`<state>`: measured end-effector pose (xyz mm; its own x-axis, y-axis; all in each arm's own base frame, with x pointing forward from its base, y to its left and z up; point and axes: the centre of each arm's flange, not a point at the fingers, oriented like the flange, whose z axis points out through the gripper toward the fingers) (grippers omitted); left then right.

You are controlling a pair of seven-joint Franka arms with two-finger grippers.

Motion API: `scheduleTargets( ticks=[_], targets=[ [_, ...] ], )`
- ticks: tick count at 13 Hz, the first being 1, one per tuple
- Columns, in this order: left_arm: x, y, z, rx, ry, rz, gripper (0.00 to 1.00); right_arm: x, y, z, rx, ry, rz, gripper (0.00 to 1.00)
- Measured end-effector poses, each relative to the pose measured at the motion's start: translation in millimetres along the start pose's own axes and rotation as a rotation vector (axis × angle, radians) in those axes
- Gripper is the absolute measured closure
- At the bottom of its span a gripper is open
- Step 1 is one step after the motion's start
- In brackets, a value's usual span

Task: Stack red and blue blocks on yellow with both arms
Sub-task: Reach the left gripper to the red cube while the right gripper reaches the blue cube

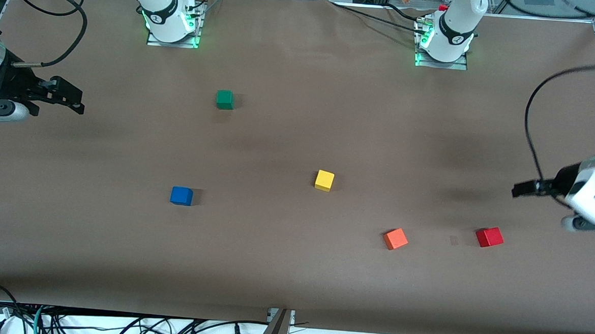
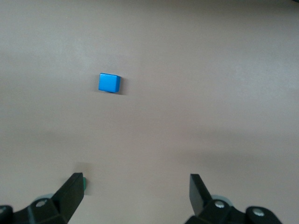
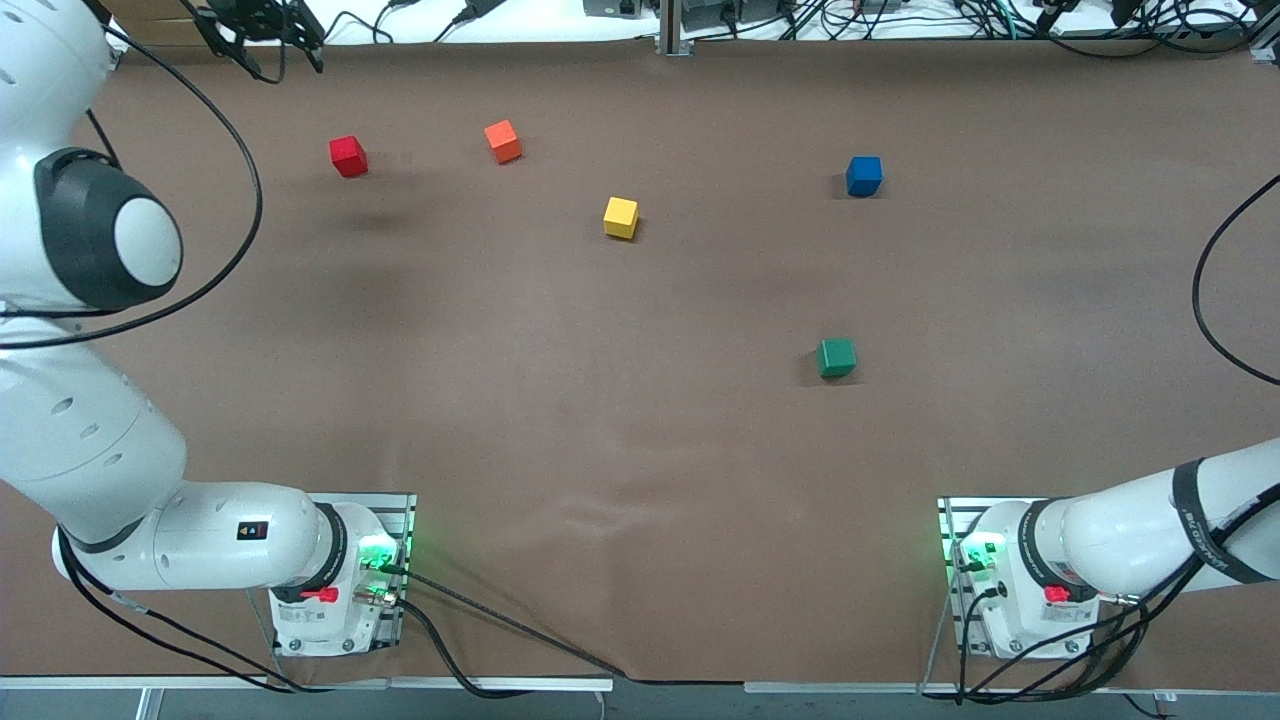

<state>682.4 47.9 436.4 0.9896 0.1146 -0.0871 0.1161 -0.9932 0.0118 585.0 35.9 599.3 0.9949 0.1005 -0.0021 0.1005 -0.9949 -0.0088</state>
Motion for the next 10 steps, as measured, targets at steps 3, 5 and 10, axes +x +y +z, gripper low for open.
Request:
scheduleTargets(
  ticks=[3, 5, 10],
  targets=[
    [37, -15, 87, 0.007, 0.028, -0.024, 0.0, 2, -1, 4, 0.0, -0.004, -0.001, 0.0],
    [50, -31, 137, 0.011, 0.047, -0.048, 0.0, 7, -1, 11, -0.002, -0.008, -0.001, 0.0],
    [52, -36, 191, 0.006, 0.1, -0.146, 0.0, 11, -4, 18, -0.003, -0.009, -0.006, 0.0]
  ],
)
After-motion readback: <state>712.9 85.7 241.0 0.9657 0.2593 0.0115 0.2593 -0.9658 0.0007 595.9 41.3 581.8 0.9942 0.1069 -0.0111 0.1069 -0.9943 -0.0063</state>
